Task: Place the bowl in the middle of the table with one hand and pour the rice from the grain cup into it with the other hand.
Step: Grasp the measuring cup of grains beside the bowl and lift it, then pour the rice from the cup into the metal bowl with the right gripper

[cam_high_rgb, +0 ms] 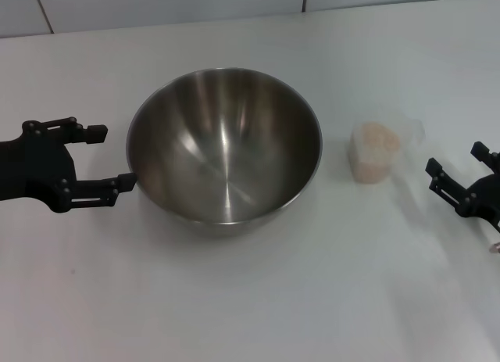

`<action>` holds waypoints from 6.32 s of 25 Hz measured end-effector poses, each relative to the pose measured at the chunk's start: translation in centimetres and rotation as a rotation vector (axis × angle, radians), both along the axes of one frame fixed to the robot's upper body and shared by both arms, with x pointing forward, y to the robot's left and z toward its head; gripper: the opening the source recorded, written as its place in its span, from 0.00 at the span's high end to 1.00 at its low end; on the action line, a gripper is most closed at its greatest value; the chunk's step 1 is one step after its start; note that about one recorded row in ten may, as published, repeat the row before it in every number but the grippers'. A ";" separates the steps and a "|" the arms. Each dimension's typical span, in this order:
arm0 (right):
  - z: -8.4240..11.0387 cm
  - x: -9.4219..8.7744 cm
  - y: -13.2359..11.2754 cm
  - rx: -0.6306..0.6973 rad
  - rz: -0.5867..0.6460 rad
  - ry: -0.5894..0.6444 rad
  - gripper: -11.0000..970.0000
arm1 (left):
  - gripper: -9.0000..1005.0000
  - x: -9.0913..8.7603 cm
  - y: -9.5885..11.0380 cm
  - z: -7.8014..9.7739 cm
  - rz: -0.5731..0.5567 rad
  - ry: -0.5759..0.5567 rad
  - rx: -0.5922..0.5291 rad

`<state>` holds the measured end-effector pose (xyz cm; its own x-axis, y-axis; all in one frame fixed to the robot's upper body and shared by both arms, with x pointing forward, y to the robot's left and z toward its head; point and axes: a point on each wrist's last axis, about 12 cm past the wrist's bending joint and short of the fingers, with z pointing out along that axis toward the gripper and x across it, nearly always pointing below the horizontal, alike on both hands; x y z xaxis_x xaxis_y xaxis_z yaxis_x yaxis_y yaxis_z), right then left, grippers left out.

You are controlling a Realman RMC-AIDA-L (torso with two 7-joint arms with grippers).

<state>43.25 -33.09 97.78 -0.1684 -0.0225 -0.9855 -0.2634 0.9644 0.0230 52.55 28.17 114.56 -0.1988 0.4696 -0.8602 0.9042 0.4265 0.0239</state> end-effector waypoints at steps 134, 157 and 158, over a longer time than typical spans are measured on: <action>6.6 6.7 19.8 -2.247 0.178 -1.484 0.97 | 0.18 0.9 -1.7 -0.2 -0.062 0.028 0.070; 10.1 5.1 20.6 -1.008 0.023 -0.884 0.97 | 0.18 0.7 -1.5 -0.2 -0.063 0.033 0.071; 10.1 5.1 20.2 -0.938 0.011 -0.852 0.97 | 0.18 0.7 -1.5 -0.2 -0.062 0.033 0.071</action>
<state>48.39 -12.86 107.92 0.5137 -0.7660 -0.3865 0.1335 0.5163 -0.8459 53.22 26.70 114.37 -0.1954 0.5417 -0.8175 0.9295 0.3681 0.0217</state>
